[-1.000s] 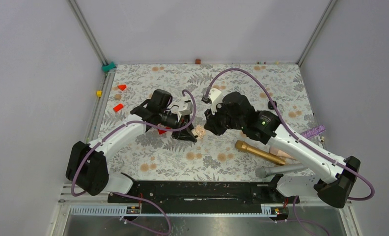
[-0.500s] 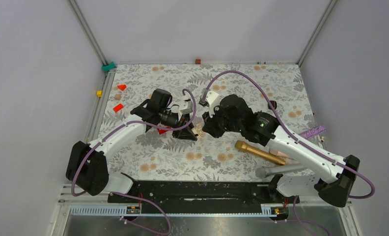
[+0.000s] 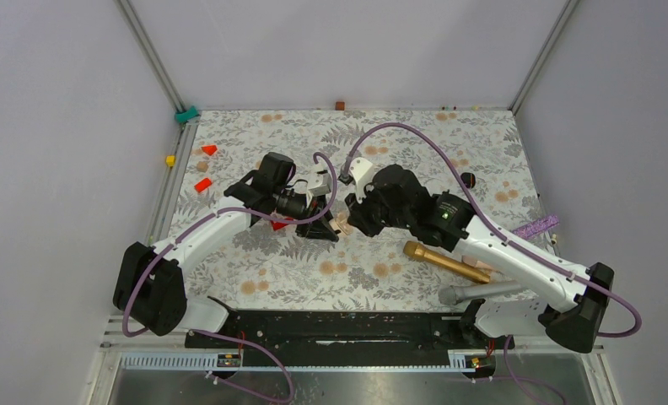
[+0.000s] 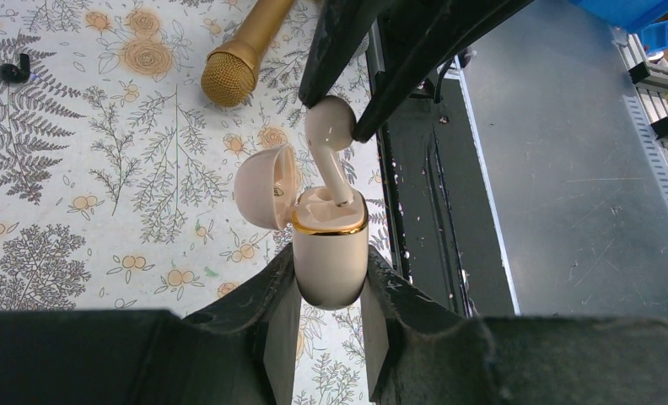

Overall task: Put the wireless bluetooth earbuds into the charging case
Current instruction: Place the earbud in the charging case.

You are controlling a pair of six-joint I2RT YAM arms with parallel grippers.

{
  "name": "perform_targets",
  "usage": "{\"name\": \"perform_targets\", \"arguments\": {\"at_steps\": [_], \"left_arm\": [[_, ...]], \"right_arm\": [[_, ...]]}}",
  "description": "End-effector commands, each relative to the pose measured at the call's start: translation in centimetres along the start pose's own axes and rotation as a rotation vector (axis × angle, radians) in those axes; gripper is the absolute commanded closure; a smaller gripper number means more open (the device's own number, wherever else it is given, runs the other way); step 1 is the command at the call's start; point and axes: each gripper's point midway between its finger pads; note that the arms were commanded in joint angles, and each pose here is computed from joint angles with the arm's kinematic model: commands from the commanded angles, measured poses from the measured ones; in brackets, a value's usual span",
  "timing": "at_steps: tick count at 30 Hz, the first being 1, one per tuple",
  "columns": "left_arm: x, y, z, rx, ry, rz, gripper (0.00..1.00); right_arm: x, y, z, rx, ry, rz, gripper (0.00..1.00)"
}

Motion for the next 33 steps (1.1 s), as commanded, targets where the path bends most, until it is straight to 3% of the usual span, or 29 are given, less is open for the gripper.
{"name": "perform_targets", "arguments": {"at_steps": [1, 14, 33], "left_arm": [[-1.3, 0.2, -0.1, -0.003, -0.054, -0.029, 1.0], [-1.3, 0.2, 0.0, -0.009, -0.052, -0.027, 1.0], [-1.4, 0.3, -0.1, -0.01, -0.063, -0.028, 1.0]], "right_arm": [[-1.7, -0.2, 0.2, 0.02, 0.034, -0.063, 0.78], [-1.9, -0.6, 0.3, 0.068, 0.068, -0.074, 0.78], [-0.8, -1.2, 2.4, -0.014, 0.094, -0.027, 0.78]]}}
Point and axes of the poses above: each gripper's point midway between its finger pads, its own y axis back along the fingers, its own z axis along the line the jaws close on, x = y × z, and after that the axes turned 12 degrees about -y, right-handed
